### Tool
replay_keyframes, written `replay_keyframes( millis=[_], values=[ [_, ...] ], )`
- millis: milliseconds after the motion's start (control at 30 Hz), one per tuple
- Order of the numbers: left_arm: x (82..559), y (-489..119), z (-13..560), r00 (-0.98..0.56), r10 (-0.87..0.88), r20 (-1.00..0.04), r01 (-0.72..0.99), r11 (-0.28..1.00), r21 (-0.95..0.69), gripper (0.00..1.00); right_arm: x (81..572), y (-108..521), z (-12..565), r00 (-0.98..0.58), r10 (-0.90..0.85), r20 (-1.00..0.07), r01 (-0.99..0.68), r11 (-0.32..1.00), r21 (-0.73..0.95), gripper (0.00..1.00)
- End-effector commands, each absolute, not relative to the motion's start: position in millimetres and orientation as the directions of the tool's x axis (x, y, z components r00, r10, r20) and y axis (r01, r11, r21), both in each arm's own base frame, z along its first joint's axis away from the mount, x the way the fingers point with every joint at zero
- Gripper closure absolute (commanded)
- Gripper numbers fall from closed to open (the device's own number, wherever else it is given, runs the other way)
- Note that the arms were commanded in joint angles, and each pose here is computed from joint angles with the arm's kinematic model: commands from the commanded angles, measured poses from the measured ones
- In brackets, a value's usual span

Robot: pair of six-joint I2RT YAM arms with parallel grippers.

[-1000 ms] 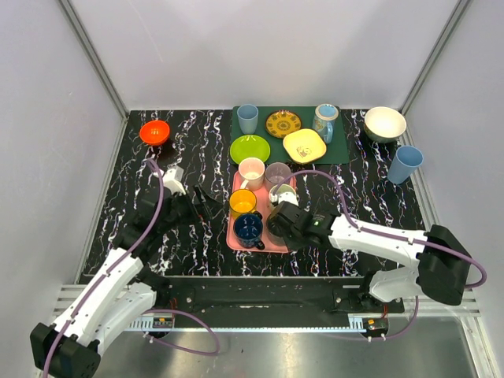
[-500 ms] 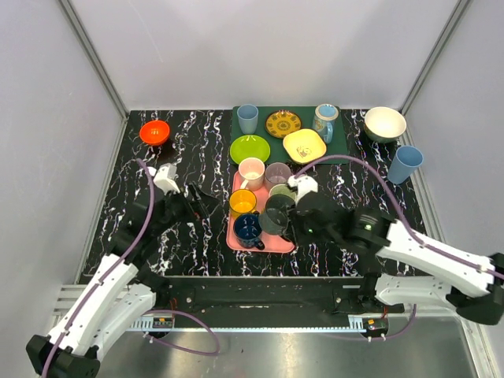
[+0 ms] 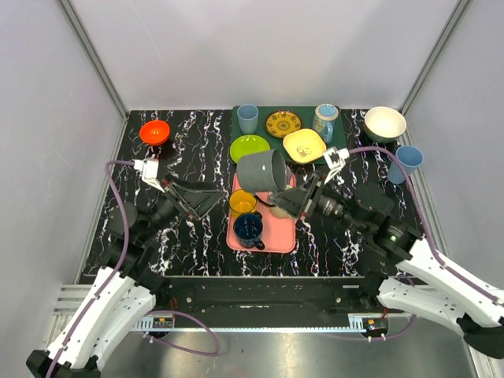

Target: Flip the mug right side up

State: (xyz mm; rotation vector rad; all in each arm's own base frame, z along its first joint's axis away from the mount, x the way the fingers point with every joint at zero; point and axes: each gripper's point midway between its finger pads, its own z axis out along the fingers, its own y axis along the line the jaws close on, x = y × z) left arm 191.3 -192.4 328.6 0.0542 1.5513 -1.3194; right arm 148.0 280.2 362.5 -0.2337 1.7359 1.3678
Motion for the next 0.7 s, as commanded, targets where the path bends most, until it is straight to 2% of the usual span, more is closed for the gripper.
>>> replay_keyframes(
  millis=[0, 133, 233, 667],
  values=[
    [147.1, -206.9, 376.6, -0.454, -0.562, -0.691, 0.79, 0.106, -0.604, 0.01, 148.1, 281.7, 442.0, -0.584, 0.53, -0.615, -0.727, -0.005, 0.687, 1.0],
    [144.6, -206.4, 375.9, -0.453, -0.579, -0.678, 0.798, 0.074, -0.598, 0.01, 164.6, 289.1, 438.0, -0.666, 0.539, -0.516, -0.686, -0.171, 0.707, 1.0],
    [145.2, -210.7, 371.7, -0.464, -0.559, -0.688, 0.805, 0.059, -0.591, 0.01, 177.2, 294.2, 428.6, -0.702, 0.527, -0.478, -0.657, -0.222, 0.721, 1.0],
    [192.2, -230.7, 340.8, -0.527, -0.508, -0.681, 0.737, 0.126, -0.664, 0.11, 189.7, 319.7, 404.4, -0.765, 0.435, -0.476, -0.614, -0.265, 0.744, 1.0]
  ],
)
